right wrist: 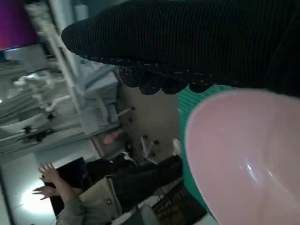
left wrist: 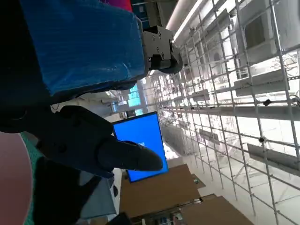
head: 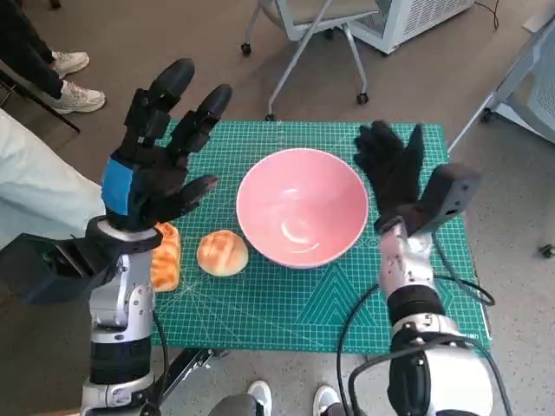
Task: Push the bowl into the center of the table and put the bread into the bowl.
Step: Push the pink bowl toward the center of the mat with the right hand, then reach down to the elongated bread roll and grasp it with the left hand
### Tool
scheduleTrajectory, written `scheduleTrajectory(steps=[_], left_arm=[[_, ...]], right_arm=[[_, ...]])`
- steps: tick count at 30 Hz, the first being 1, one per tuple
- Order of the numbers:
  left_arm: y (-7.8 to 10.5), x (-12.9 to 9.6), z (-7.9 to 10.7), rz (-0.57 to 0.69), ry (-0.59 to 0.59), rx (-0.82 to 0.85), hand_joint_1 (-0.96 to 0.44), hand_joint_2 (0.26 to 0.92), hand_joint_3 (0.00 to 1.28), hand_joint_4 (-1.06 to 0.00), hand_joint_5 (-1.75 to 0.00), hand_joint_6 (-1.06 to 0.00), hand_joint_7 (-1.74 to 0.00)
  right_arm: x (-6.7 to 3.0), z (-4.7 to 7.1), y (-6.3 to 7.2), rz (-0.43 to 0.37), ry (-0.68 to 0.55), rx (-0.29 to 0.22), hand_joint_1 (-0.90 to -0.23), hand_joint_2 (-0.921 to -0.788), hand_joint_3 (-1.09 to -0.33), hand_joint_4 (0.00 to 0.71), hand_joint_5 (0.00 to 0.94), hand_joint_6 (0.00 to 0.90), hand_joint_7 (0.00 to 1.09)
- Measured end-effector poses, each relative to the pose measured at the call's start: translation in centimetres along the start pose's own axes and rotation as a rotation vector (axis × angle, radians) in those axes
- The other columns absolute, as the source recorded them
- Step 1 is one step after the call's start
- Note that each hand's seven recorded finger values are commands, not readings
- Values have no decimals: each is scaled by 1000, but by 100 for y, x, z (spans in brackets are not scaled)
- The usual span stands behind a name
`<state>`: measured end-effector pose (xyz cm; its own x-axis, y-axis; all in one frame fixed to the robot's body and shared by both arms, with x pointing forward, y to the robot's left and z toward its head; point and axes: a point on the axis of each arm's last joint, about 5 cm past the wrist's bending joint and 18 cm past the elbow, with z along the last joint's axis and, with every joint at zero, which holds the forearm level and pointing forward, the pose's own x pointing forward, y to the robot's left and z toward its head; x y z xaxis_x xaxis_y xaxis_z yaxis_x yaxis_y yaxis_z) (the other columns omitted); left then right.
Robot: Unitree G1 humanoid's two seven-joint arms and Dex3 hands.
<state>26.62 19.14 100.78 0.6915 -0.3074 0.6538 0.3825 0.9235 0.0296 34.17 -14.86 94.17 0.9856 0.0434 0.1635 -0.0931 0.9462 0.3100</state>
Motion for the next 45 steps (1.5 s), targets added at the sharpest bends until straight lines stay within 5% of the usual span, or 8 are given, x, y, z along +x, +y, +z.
scheduleTrajectory(steps=[12,18,29,45], left_arm=[[-131,40,-52,1,-33,-5,-550,921,208,-248,-4,-5,-407],[-167,72,-68,-22,-24,8,-596,921,225,-249,-4,-5,-411],[-183,155,-29,-60,-35,51,-630,921,241,-247,-3,-1,-465],[8,143,151,-82,-45,192,-637,921,174,-248,-2,-16,-486]], right_arm=[[2,383,4,211,-410,-213,-690,-921,-833,138,5,148,234],[-95,528,26,300,-555,-286,-714,-921,-811,153,3,68,426],[-282,730,186,438,-695,-296,-718,-921,-787,174,8,26,575],[-327,726,218,467,-678,-300,-732,-921,-773,179,7,5,613]])
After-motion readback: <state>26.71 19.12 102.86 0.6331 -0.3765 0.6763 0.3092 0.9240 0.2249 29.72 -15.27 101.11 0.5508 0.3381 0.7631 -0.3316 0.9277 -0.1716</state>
